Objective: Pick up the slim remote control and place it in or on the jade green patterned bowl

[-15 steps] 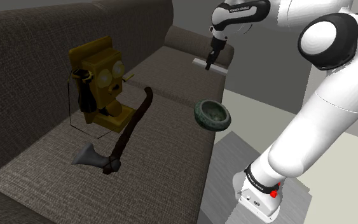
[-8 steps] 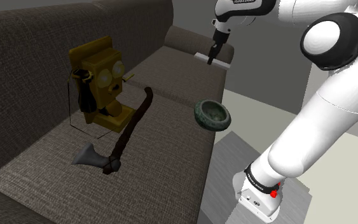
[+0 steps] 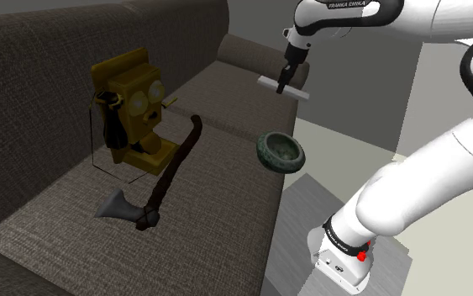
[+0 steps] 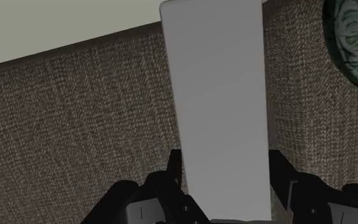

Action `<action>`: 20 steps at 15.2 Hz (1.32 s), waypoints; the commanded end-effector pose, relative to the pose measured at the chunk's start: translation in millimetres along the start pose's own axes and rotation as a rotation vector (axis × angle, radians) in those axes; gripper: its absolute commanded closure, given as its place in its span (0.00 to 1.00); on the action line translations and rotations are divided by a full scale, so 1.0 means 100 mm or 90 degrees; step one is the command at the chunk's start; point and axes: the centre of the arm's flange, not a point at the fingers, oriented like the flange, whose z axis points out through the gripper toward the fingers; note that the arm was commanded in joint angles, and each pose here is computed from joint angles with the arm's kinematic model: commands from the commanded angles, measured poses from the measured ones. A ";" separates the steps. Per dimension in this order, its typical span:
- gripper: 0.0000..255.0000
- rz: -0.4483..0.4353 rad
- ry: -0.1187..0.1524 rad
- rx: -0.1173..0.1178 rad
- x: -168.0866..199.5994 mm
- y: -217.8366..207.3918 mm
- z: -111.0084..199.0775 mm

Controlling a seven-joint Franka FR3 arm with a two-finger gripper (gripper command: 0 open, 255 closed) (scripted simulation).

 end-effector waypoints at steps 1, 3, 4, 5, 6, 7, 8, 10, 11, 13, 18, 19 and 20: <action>1.00 0.000 0.000 -0.001 -0.13 -0.25 0.04; 1.00 0.000 0.000 -0.001 -0.24 -0.49 0.05; 1.00 0.000 0.000 -0.001 -0.30 -0.61 0.05; 1.00 0.000 0.000 -0.001 -0.36 -0.73 0.05; 1.00 0.000 0.000 -0.001 -0.41 -0.84 0.05; 1.00 0.000 0.000 -0.001 -0.47 -0.96 0.06; 1.00 0.000 0.000 -0.001 -0.53 -1.08 0.06; 1.00 0.000 0.000 -0.001 -0.64 -1.32 0.06; 1.00 0.000 0.000 -0.001 -0.70 -1.44 0.06; 1.00 0.000 0.000 -0.001 -0.81 -1.68 0.07; 1.00 0.000 0.000 -0.001 -1.02 -2.11 0.13; 1.00 0.000 0.000 -0.001 -1.02 -2.11 0.18; 1.00 0.000 0.000 -0.001 -1.02 -2.10 0.23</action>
